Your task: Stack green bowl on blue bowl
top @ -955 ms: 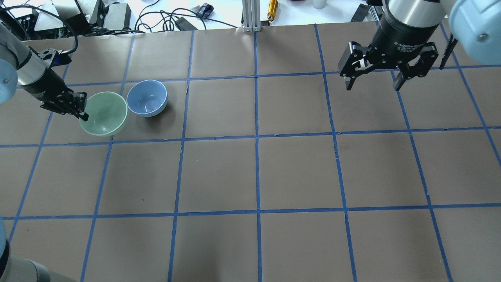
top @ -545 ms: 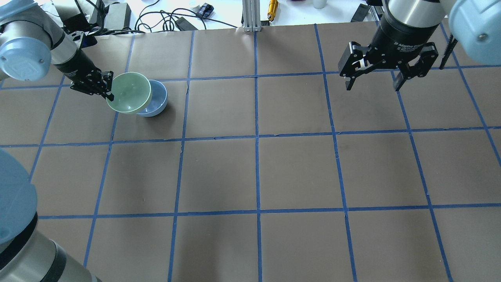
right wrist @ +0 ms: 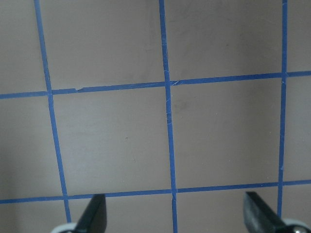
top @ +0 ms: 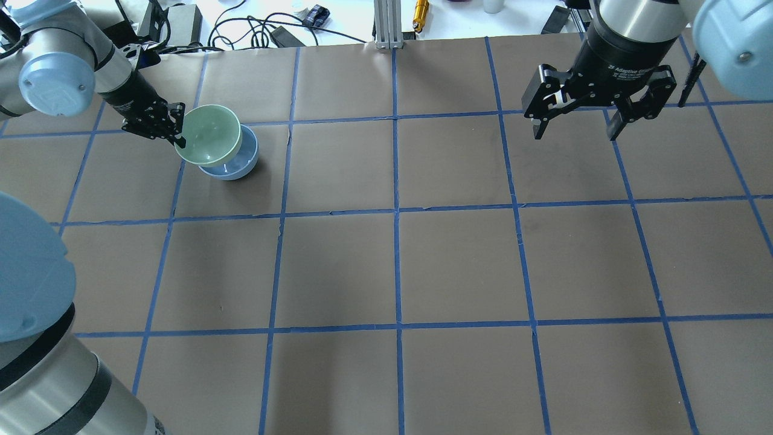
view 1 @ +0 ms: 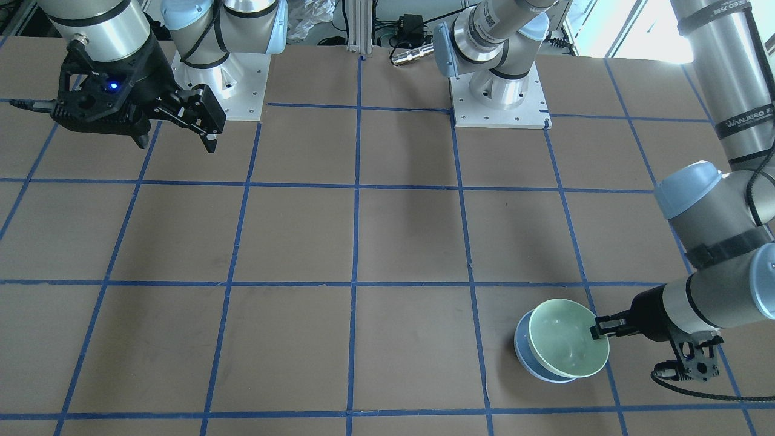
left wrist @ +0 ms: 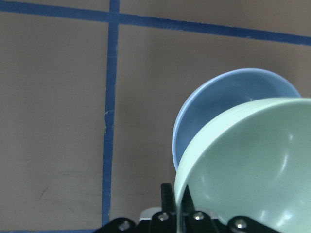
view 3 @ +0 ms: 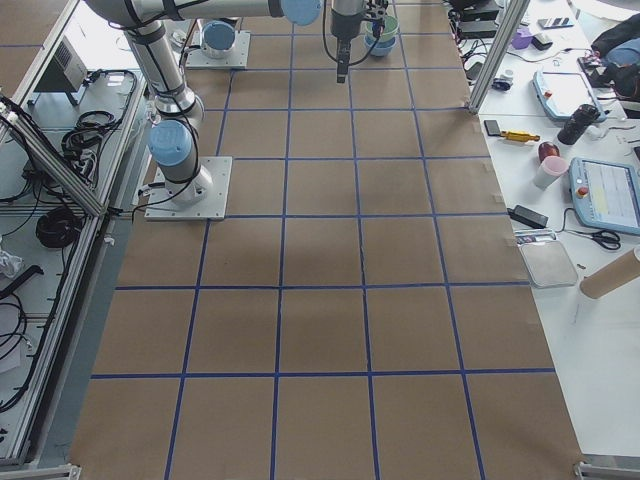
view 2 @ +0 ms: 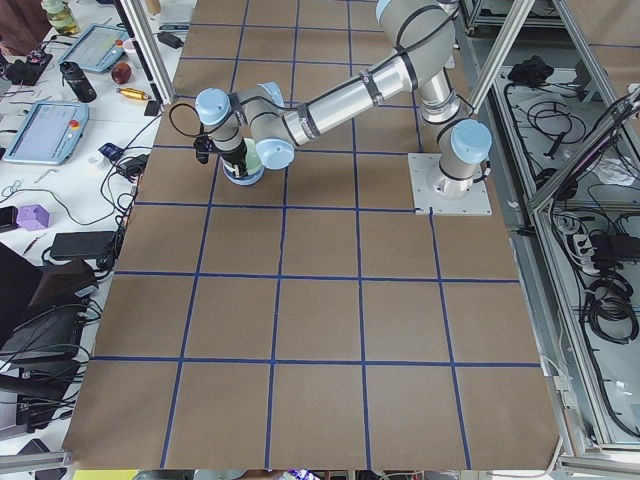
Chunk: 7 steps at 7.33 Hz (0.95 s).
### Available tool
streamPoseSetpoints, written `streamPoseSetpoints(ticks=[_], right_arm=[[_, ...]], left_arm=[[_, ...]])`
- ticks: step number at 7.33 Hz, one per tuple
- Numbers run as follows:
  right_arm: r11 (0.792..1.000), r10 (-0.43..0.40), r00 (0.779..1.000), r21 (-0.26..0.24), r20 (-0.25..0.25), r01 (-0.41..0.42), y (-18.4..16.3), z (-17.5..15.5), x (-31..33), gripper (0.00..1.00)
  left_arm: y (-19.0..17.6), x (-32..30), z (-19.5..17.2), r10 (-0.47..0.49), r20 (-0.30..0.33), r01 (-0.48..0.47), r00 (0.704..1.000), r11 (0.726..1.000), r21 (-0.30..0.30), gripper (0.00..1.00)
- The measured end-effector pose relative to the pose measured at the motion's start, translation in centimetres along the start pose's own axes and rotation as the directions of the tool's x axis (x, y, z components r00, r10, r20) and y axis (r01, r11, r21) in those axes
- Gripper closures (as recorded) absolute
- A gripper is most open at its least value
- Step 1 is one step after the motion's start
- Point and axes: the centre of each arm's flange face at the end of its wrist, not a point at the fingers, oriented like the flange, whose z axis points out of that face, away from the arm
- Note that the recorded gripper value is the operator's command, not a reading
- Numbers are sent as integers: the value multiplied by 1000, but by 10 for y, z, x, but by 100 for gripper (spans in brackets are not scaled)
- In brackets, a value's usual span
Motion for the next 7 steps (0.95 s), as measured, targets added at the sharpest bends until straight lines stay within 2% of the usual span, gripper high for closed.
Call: streamPoseSetpoints(ticks=[1, 2, 3, 6, 7], right_arm=[[1000, 0, 1000, 0, 0, 0, 0, 0, 0, 0], [1000, 0, 1000, 1, 0, 0, 0, 0, 0, 0], [1000, -1, 1000, 0, 0, 1, 0, 0, 0, 0], [1000, 0, 1000, 0, 0, 0, 0, 0, 0, 0], [1000, 0, 1000, 0, 0, 0, 0, 0, 0, 0]], left_arm=[[-1, 0, 3, -2, -5, 2, 1000, 1000, -3, 71], [-2, 0, 6, 0, -7, 0, 1000, 1000, -6, 30], [-4, 0, 9, 1, -6, -1, 1000, 1000, -4, 16], [-4, 6, 0, 9, 3, -9, 1000, 1000, 27, 12], [2, 24, -15, 28, 21, -29, 999, 999, 35, 3]])
